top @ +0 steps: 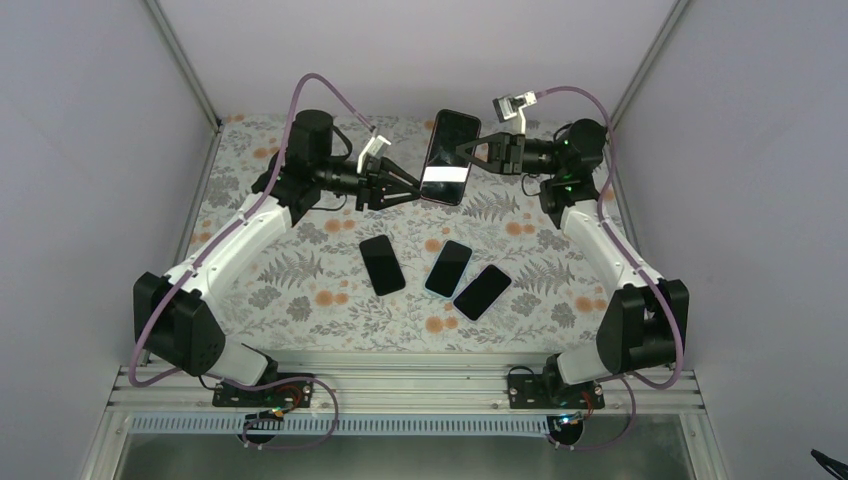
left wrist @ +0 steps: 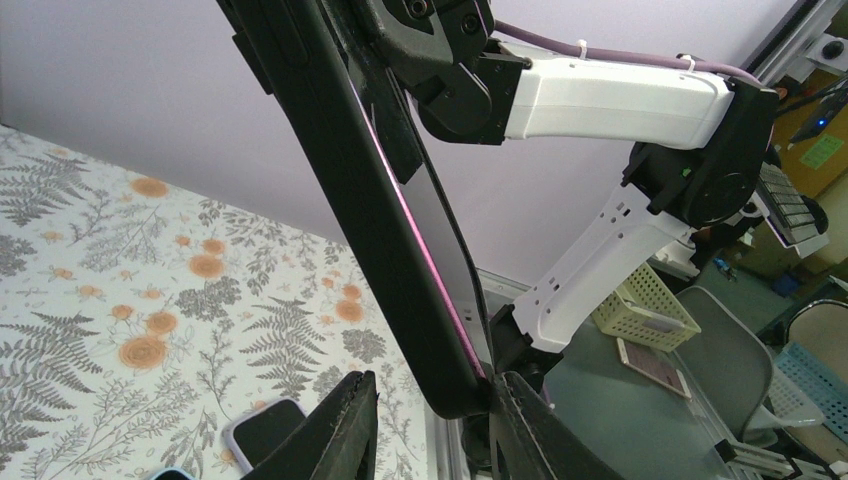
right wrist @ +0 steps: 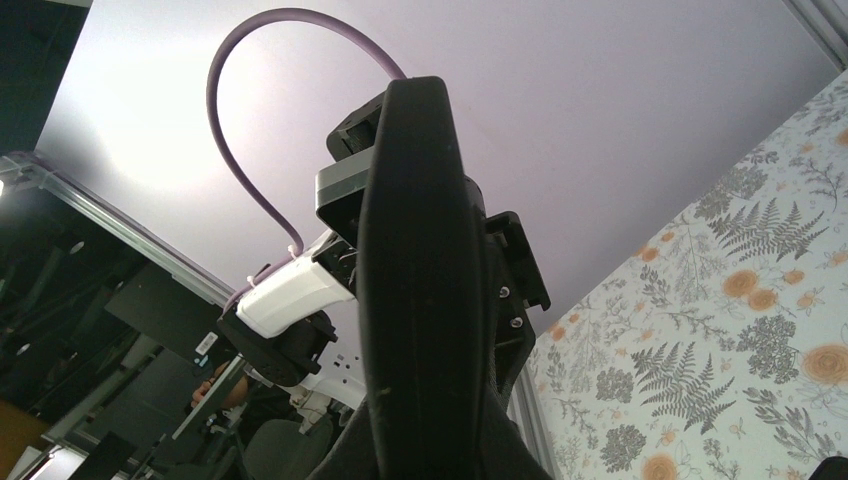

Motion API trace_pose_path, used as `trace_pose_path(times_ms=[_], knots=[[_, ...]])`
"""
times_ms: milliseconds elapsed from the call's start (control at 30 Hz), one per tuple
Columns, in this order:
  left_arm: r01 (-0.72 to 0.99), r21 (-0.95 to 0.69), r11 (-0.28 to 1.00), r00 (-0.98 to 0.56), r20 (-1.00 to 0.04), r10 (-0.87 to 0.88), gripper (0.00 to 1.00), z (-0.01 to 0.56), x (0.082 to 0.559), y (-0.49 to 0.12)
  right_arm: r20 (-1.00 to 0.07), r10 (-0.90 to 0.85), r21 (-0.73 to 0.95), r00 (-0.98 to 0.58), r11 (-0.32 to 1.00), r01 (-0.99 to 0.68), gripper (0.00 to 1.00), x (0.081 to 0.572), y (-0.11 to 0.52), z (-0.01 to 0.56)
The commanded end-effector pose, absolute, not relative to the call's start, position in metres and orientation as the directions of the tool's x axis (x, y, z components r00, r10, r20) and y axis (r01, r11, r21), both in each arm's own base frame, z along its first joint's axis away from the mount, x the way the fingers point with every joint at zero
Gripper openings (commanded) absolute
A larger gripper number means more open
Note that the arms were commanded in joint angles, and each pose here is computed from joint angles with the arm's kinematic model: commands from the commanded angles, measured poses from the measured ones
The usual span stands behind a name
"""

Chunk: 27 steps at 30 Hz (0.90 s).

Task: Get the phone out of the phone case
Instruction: Remove the phone case from the phone.

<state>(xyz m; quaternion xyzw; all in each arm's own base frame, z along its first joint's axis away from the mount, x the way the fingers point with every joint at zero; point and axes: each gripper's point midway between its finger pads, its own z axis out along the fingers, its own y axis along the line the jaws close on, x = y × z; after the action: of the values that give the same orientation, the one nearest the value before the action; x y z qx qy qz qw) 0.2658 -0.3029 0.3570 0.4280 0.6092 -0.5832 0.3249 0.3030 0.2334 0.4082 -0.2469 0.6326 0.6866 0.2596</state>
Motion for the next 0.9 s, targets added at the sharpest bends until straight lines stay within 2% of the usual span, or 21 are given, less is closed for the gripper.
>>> trace_pose_path(times_ms=[0, 867], knots=[[0.878, -0.474, 0.064, -0.478, -0.867, 0.138, 0.28, 0.332, 0.290, -0.298, -0.717, 0.023, 0.691, -0.697, -0.110, -0.715, 0.04, 0.274, 0.232, 0.432], [0.854, -0.497, 0.150, -0.515, -0.850, 0.115, 0.29, 0.326, 0.307, -0.294, -0.728, 0.020, 0.677, -0.685, -0.137, -0.723, 0.04, 0.261, 0.233, 0.436]])
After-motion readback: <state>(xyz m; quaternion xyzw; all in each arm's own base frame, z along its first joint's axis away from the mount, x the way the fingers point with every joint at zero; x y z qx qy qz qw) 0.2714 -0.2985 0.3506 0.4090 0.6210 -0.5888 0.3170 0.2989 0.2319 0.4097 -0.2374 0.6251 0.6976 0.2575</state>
